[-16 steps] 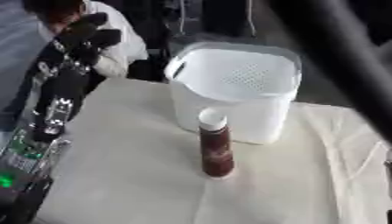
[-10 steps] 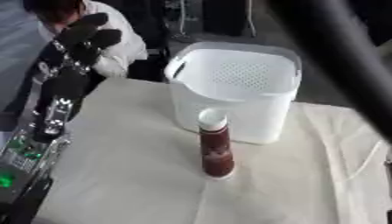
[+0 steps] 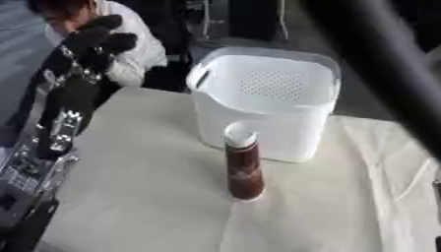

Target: Pick up objects on the table and place them in the box.

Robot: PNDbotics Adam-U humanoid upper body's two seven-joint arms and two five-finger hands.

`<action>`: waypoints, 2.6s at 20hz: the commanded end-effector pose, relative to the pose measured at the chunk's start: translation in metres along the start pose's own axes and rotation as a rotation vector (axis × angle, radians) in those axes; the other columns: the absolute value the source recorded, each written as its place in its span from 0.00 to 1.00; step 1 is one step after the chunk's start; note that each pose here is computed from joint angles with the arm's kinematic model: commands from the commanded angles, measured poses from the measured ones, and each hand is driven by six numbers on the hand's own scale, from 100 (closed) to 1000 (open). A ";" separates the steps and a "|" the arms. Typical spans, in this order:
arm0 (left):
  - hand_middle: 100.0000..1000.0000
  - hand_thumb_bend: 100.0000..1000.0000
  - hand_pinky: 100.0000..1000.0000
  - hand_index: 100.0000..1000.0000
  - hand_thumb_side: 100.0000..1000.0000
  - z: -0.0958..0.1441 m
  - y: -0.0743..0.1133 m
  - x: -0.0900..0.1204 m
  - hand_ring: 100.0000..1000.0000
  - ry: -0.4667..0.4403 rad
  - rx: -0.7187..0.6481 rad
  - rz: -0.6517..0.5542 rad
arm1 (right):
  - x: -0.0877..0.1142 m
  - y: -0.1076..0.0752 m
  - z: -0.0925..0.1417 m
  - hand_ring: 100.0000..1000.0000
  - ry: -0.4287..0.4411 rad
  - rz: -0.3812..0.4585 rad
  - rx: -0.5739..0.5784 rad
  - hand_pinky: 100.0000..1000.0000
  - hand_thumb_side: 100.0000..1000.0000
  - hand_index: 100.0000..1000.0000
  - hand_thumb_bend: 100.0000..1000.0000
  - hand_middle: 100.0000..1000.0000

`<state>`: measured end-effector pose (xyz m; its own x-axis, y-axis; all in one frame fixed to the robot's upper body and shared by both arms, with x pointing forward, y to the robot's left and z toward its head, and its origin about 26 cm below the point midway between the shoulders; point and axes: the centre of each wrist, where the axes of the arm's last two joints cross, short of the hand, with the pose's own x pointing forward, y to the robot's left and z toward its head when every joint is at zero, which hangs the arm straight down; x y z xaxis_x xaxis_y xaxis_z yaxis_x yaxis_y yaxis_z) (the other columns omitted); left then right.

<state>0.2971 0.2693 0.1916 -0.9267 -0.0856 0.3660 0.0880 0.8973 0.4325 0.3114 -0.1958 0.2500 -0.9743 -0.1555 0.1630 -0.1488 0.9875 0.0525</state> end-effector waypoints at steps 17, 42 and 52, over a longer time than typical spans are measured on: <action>0.91 0.00 0.89 0.90 0.61 -0.006 0.003 0.004 0.83 -0.017 -0.009 -0.001 | -0.102 -0.007 -0.008 0.73 0.037 0.429 0.927 0.58 1.00 0.75 0.00 0.75; 0.91 0.00 0.90 0.89 0.61 -0.007 0.001 0.004 0.83 -0.023 -0.021 0.012 | -0.179 0.032 0.034 0.90 -0.006 0.520 1.402 0.99 1.00 0.86 0.06 0.92; 0.91 0.00 0.90 0.90 0.61 -0.008 0.001 0.004 0.83 -0.023 -0.025 0.014 | -0.180 0.040 0.041 0.90 0.033 0.472 1.516 0.94 1.00 0.90 0.19 0.96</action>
<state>0.2974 0.2667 0.1915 -0.9220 -0.0676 0.3814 0.1148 0.8927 0.4357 0.4731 -0.1325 0.1683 -0.9780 0.1942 -0.0769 0.0893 0.0561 -0.9944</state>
